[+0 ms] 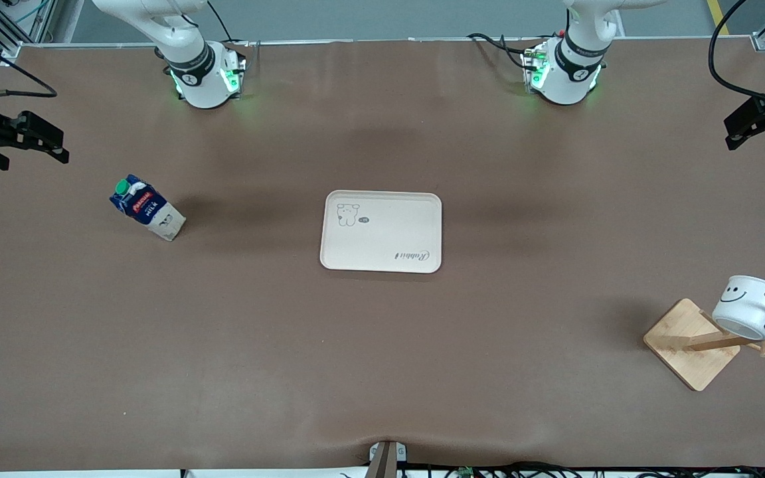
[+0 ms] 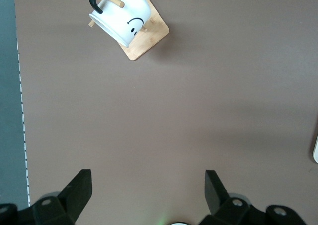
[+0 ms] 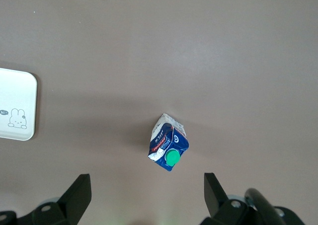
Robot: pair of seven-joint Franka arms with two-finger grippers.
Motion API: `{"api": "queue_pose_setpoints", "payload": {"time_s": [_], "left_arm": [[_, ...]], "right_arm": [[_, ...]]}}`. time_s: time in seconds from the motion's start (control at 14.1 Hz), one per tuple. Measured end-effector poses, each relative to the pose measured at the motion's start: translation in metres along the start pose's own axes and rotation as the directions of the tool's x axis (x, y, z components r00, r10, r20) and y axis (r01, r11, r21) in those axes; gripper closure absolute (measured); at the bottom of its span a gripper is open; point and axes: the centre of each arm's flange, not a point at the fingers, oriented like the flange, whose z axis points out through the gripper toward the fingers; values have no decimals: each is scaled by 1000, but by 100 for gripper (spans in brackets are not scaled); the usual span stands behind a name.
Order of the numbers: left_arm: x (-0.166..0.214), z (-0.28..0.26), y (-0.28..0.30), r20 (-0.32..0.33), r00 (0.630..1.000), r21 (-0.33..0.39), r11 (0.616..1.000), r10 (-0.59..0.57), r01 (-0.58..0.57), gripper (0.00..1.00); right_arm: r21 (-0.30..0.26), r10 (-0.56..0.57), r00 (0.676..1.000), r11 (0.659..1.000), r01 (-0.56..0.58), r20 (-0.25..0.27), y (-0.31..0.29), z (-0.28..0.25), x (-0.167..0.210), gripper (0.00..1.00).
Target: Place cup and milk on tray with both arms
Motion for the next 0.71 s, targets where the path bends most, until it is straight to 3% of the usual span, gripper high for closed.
{"api": "queue_pose_setpoints", "payload": {"time_s": [0.14, 0.71], "left_arm": [[4, 1, -2, -21, 1000, -8, 1000, -9, 9, 0], [35, 29, -84, -186, 965, -161, 974, -186, 157, 0]], "right_arm": [[2, 0, 1000, 1000, 0, 0, 0, 0, 0, 0], [4, 0, 1000, 1000, 0, 0, 0, 0, 0, 0]]}}
